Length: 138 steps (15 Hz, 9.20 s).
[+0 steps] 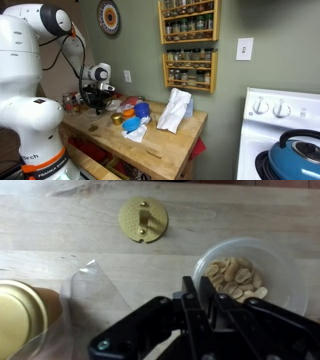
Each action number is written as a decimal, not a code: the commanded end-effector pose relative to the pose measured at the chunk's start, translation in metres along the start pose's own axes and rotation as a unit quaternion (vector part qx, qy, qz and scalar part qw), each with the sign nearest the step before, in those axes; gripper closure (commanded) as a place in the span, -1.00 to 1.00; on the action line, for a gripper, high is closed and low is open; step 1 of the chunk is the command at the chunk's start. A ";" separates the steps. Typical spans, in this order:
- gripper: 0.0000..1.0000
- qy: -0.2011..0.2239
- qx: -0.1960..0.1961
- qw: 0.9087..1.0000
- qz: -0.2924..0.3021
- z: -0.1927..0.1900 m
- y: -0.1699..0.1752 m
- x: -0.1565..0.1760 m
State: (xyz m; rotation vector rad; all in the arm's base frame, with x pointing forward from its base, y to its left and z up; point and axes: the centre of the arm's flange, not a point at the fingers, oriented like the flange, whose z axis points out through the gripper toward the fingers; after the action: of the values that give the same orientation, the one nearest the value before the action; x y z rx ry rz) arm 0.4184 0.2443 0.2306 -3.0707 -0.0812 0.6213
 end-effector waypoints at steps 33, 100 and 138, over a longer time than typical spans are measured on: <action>-1.00 0.074 0.095 0.903 0.412 -0.018 -0.003 0.053; -0.46 -0.017 0.000 0.993 0.114 -0.012 0.122 -0.001; 0.93 -0.041 -0.196 0.976 0.089 -0.106 -0.018 -0.080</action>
State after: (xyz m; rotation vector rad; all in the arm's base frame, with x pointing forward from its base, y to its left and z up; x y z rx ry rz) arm 0.3848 0.2590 0.3602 -3.4584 0.0831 0.8324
